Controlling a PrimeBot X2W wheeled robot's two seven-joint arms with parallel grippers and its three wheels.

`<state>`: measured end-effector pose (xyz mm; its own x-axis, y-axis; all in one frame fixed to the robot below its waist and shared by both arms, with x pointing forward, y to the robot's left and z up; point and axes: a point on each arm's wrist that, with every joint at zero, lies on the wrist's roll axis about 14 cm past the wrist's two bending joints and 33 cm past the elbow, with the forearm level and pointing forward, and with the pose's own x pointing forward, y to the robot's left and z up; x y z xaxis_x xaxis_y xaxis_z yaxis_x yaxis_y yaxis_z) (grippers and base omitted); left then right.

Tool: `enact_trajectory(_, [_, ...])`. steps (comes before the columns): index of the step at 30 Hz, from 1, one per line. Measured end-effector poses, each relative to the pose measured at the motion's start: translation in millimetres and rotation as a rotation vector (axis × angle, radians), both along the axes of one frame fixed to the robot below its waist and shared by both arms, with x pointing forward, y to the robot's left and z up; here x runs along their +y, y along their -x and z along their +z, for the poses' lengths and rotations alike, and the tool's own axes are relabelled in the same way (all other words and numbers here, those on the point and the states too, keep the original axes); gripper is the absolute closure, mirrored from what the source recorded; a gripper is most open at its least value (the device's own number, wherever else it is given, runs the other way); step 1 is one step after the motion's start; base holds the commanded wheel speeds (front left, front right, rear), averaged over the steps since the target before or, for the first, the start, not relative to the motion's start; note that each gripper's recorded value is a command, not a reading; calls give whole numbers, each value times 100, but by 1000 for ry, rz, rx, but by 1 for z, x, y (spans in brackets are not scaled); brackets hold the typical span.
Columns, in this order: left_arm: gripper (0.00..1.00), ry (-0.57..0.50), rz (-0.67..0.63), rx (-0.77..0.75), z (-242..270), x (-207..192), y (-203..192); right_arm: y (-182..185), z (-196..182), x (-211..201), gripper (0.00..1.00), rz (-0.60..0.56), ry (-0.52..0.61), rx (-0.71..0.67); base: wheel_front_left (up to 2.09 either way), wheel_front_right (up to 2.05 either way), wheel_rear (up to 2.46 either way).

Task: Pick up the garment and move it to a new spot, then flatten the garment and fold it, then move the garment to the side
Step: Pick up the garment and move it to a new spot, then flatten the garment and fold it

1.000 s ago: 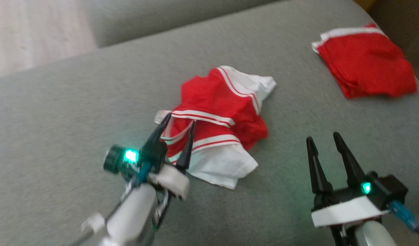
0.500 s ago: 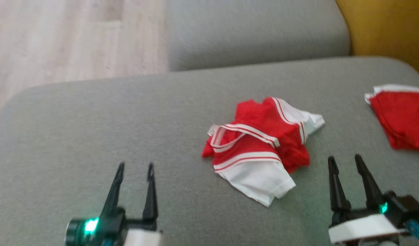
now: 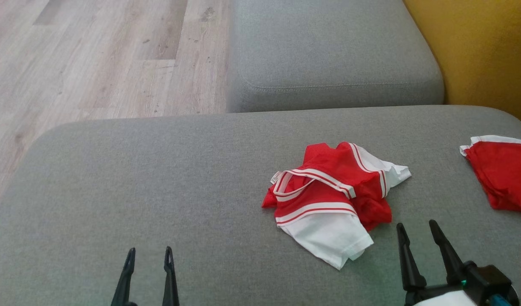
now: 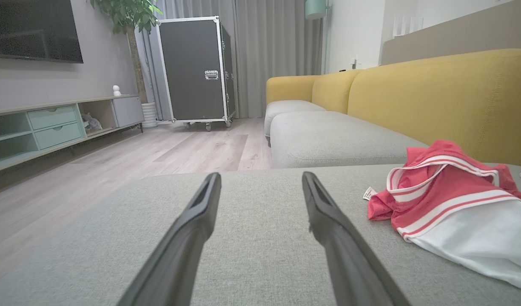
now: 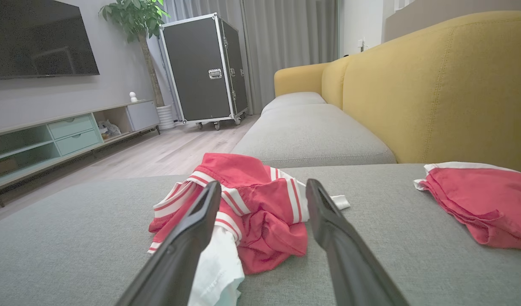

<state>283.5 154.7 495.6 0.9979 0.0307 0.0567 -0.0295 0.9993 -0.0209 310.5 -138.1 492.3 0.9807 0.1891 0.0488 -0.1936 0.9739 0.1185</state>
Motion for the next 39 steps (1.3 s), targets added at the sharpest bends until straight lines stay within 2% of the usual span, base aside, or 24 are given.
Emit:
enact_trajectory(24, [0, 6, -68, 41, -12, -14, 1, 3, -6, 6, 0, 11, -11, 22, 0, 0, 0])
enact_trajectory(30, [0, 9, -168, 138, -41, -39, -6, 2, -11, 6, 0, 13, -13, 40, 0, 0, 0])
enact_trajectory(39, [0, 43, -435, 334, -91, -102, -34, -15, -1, 1, 0, 4, -7, 15, 0, 0, 0])
